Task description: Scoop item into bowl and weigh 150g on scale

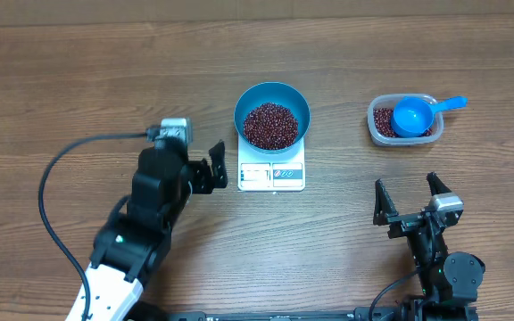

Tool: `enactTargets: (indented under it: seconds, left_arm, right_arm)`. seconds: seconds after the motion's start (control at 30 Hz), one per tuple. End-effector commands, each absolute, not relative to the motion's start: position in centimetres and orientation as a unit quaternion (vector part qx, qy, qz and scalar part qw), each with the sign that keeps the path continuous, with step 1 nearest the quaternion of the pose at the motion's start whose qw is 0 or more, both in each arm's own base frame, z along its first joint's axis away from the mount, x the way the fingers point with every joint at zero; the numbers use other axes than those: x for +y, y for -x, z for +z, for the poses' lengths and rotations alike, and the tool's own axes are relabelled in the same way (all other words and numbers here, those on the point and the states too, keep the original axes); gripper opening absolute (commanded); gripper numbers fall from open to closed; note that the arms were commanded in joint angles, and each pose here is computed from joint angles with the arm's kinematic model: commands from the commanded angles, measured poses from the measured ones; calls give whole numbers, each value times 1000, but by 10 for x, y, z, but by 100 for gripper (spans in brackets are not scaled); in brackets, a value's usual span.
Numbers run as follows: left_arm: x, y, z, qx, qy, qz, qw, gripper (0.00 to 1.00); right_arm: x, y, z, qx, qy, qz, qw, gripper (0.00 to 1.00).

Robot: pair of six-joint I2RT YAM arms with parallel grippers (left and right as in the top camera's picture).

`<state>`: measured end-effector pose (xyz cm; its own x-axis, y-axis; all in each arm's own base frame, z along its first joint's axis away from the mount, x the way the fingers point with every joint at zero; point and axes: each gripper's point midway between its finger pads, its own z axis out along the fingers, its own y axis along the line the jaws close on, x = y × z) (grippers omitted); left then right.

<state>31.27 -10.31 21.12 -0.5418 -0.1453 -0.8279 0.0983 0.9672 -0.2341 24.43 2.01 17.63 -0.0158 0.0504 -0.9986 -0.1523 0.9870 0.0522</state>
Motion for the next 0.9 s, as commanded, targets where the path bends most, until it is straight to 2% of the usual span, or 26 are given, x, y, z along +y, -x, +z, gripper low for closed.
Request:
enactTargets:
  seconds: [0.0, 0.33, 0.87]
  left_arm:
    - [-96, -306, 189, 849, 13, -144, 508, 100]
    - [-81, -286, 160, 779, 34, -176, 601, 100]
    - [-29, -264, 137, 752, 130, -159, 626, 99]
  right_arm:
    - [20, -244, 174, 708, 37, 71, 702, 100]
    - [20, -244, 174, 708, 37, 71, 702, 100]
    - [20, -244, 174, 708, 37, 71, 702, 100]
